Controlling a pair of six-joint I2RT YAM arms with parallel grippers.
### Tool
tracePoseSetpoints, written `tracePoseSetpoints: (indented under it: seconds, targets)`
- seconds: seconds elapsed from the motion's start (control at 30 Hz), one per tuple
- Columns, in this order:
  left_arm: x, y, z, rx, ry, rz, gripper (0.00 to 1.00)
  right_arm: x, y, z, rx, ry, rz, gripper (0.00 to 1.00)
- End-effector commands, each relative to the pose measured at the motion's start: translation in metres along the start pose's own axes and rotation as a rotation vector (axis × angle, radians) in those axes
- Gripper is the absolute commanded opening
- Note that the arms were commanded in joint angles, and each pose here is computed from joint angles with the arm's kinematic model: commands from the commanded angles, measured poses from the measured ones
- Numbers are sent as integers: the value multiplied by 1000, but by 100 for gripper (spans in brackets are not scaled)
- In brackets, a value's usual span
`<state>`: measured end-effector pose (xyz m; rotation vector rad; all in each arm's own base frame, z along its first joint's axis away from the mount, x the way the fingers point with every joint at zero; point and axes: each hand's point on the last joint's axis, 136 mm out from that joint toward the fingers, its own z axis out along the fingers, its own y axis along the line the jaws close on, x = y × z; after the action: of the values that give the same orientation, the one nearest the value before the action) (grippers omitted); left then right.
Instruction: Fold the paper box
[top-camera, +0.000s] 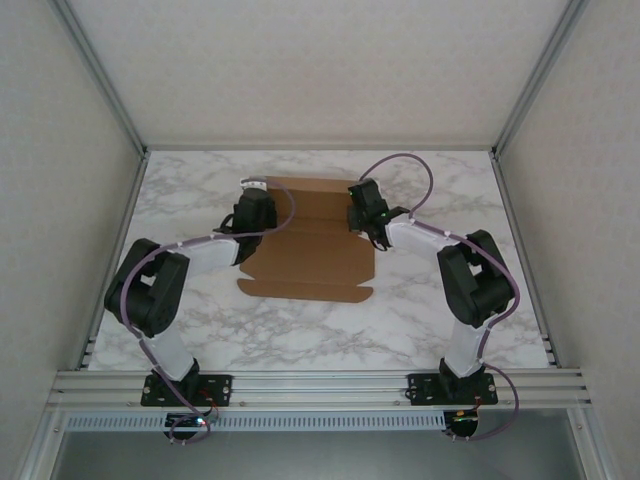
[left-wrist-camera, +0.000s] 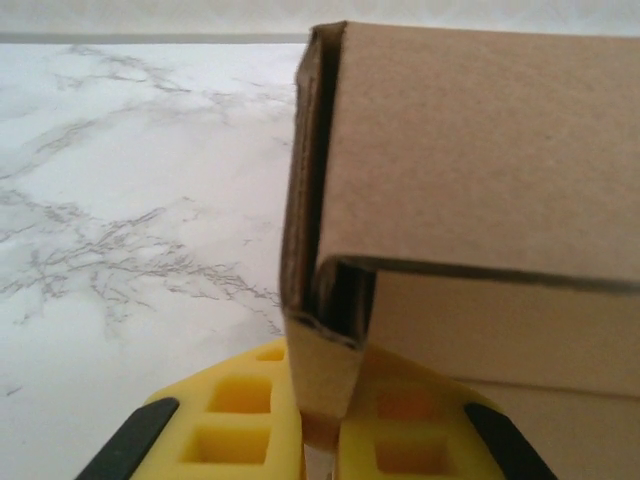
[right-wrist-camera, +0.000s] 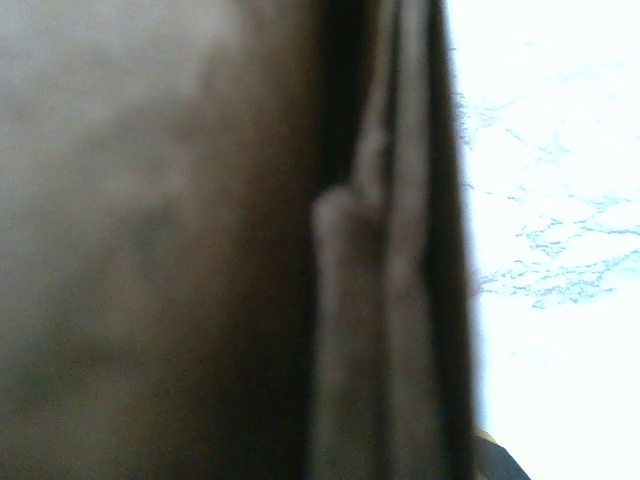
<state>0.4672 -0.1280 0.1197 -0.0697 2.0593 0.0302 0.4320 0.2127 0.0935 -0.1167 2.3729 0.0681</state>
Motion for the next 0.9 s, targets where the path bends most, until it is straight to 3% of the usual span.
tracePoseSetpoints:
  seconds: [0.0, 0.3, 0.5, 0.53, 0.7, 0.87]
  targets:
    - [9, 16, 5, -149, 19, -69, 0, 33, 6, -4, 50, 118, -22, 0]
    - [20, 11, 13, -225, 48, -125, 0, 39, 7, -3, 82, 138, 15, 0]
    - [22, 9, 12, -193, 59, -132, 0, 36, 5, -5, 76, 130, 3, 0]
    - [24, 10, 12, -173, 70, -137, 2, 36, 6, -5, 64, 133, 3, 0]
    - [33, -5, 16, -2, 113, -151, 37, 37, 14, -5, 0, 132, -11, 0]
    - [33, -9, 19, 51, 120, -119, 43, 37, 16, -6, -24, 123, -22, 0]
